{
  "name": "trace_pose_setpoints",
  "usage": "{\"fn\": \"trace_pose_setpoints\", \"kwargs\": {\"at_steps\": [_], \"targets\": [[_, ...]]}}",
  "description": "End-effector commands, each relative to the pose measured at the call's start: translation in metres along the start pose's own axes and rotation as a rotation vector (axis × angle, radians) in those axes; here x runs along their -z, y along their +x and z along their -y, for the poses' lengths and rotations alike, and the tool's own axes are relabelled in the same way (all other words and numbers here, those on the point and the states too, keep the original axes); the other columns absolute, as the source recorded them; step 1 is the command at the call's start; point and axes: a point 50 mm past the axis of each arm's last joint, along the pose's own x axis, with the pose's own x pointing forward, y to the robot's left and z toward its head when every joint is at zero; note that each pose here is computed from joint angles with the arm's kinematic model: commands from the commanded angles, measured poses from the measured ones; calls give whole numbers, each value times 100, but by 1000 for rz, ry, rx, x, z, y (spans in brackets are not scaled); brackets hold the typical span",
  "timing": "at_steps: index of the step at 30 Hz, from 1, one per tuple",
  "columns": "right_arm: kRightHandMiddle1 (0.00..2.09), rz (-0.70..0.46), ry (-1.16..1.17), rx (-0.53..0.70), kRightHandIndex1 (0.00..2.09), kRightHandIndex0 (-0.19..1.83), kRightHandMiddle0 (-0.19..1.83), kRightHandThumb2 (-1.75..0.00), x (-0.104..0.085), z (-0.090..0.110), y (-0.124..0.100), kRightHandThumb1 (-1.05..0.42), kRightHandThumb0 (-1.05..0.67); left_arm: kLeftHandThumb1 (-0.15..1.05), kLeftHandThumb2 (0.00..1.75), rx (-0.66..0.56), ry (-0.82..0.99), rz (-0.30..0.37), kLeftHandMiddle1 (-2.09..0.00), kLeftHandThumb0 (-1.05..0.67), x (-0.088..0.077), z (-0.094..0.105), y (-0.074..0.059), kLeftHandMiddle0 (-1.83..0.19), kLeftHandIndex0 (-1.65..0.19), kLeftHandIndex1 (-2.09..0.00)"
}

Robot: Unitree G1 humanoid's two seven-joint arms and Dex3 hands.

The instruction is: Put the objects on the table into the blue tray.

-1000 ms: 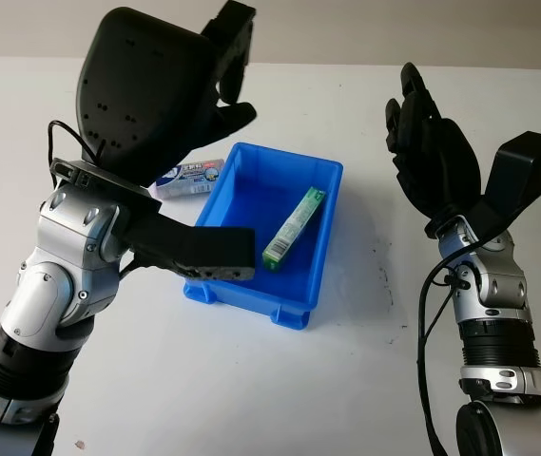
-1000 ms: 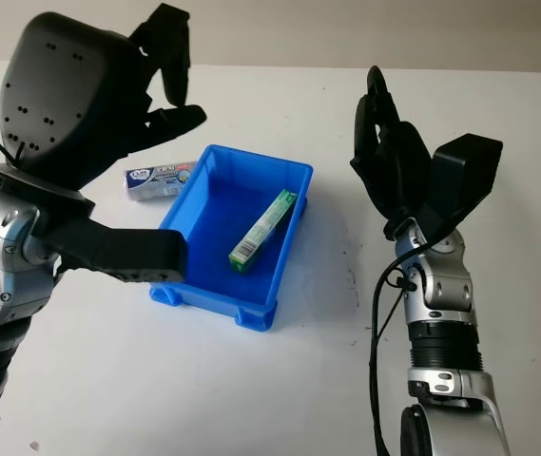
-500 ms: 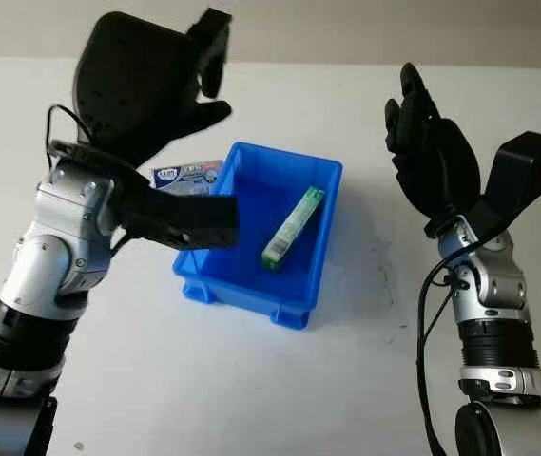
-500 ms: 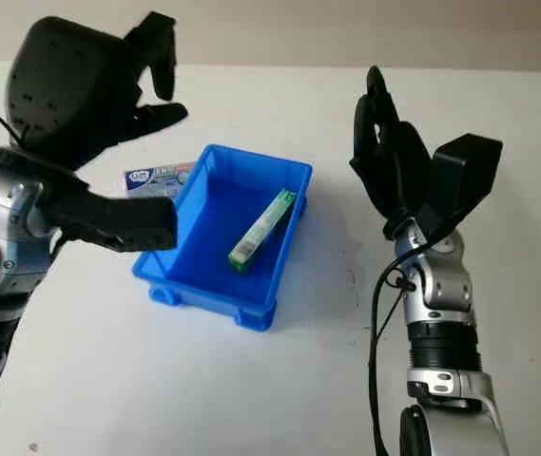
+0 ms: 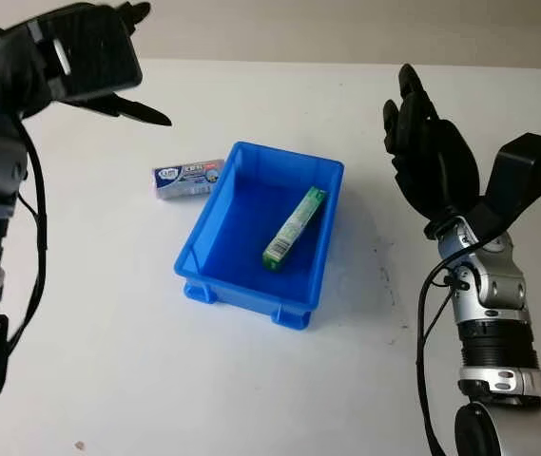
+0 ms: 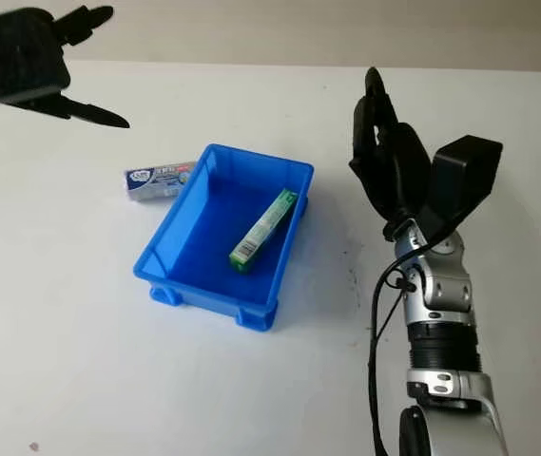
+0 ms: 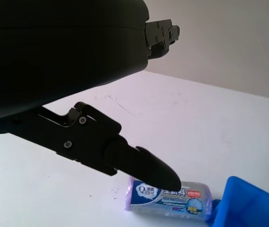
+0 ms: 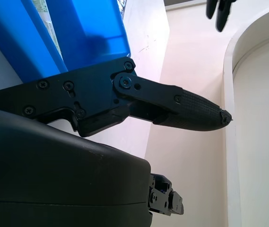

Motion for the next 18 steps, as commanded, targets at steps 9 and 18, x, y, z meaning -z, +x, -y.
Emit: {"fn": "trace_pose_setpoints", "kwargs": {"at_steps": [9,18], "targets": [[0,4,0,9,0,-19,-19,-69,0,2,-2,-105,-75,81,6,78,168,-6,0,-63,-5,3,18,19,19,0],[0,5,2,10,0,-19,-19,-69,1,2,-3,-105,-74,80,5,99,269,5,-2,-56,-4,25,41,17,15,-4]]}}
